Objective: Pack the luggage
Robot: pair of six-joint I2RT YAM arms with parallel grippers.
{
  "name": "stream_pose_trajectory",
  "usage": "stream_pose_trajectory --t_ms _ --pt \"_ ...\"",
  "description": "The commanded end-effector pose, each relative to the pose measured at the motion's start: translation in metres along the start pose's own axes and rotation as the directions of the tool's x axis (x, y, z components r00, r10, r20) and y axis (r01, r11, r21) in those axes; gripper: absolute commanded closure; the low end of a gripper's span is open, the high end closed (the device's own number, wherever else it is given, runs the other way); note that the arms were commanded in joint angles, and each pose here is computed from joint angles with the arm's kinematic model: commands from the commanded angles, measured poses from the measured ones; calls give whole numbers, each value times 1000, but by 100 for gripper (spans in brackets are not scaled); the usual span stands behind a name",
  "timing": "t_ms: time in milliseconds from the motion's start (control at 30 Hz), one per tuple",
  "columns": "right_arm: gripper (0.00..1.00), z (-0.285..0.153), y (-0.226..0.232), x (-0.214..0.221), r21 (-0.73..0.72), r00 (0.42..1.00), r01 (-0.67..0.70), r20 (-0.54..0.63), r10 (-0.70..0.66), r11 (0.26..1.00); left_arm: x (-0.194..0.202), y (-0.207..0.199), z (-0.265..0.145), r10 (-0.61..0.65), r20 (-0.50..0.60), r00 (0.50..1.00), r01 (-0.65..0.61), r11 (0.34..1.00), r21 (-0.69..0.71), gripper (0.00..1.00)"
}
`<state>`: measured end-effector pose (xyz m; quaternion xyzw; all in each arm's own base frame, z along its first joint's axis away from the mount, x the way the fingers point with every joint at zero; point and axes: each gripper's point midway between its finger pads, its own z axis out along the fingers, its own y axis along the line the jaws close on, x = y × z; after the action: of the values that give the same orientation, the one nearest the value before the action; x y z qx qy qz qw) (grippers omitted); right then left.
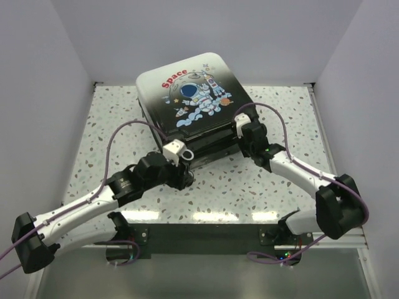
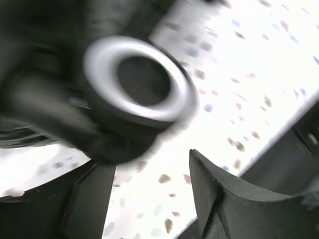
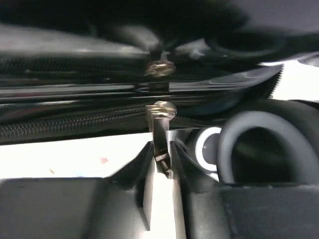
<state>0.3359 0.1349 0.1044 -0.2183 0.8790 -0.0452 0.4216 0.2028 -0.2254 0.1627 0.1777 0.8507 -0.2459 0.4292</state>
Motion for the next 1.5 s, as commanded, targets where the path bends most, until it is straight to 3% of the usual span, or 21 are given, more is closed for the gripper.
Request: stream_pose_trajectory --t_ms 0,33,67,100,167,233,267,400,533,600,633,667,700,800,900,1100,1133,1300,1467 --pt "76 -20 -39 -66 36 984 -21 180 14 999 -7 -59 -13 181 48 982 -188 942 278 93" --pt "62 -28 -34 -69 -4 982 2 187 -1 1000 -7 -59 -13 183 47 982 -189 942 277 96" --pt "39 -37 -26 -60 -65 986 74 153 -64 995 -7 -54 -13 180 51 982 -188 949 253 100" --pt "30 -61 -18 -75 -143 972 111 224 -77 983 -8 -52 -15 179 63 982 -189 950 248 100" --pt "15 -89 -10 -69 -241 967 177 222 -124 954 -10 -50 -21 178 87 980 -194 951 242 100" --pt "12 -122 -15 -92 -264 959 168 267 -95 950 -7 -47 -22 188 76 979 -201 951 237 100" --pt "12 -129 -20 -88 -267 970 139 231 -76 954 -7 -45 -21 192 76 979 -204 952 228 100" --pt "15 -159 -71 -137 -126 947 -12 318 52 992 -9 -43 -19 240 103 965 -258 940 224 100" --pt "30 -129 -138 -162 70 933 -166 334 134 984 -2 -39 -20 247 90 965 -261 941 215 100" --pt "33 -84 -152 -169 103 945 -194 286 158 976 0 -33 -19 241 79 967 -251 950 188 100" --pt "33 -64 -159 -166 110 950 -206 260 172 972 0 -33 -19 240 73 968 -250 950 185 91" --pt "33 -49 -162 -175 104 944 -207 283 171 973 -4 -34 -22 237 79 968 -248 951 185 73" --pt "34 -17 -160 -172 87 954 -199 247 172 976 -5 -33 -24 240 78 968 -250 951 182 42" --pt "36 38 -174 -182 59 952 -215 237 196 975 -19 -22 -40 241 130 962 -257 959 120 20" --pt "37 88 -183 -181 27 960 -220 182 212 975 -40 -18 -58 267 216 939 -292 952 91 13" --pt "46 155 -150 -186 -176 966 -192 142 218 965 -88 13 -75 190 265 945 -173 981 -89 10" --pt "51 167 -127 -176 -261 969 -191 102 223 946 -94 20 -77 168 269 948 -144 984 -108 10" --pt "54 173 -45 -183 -476 974 -135 97 205 869 -113 66 -83 41 273 961 30 968 -248 10" --pt "54 185 47 -212 -630 969 -102 112 220 770 -98 105 -80 -94 225 970 160 941 -299 10"
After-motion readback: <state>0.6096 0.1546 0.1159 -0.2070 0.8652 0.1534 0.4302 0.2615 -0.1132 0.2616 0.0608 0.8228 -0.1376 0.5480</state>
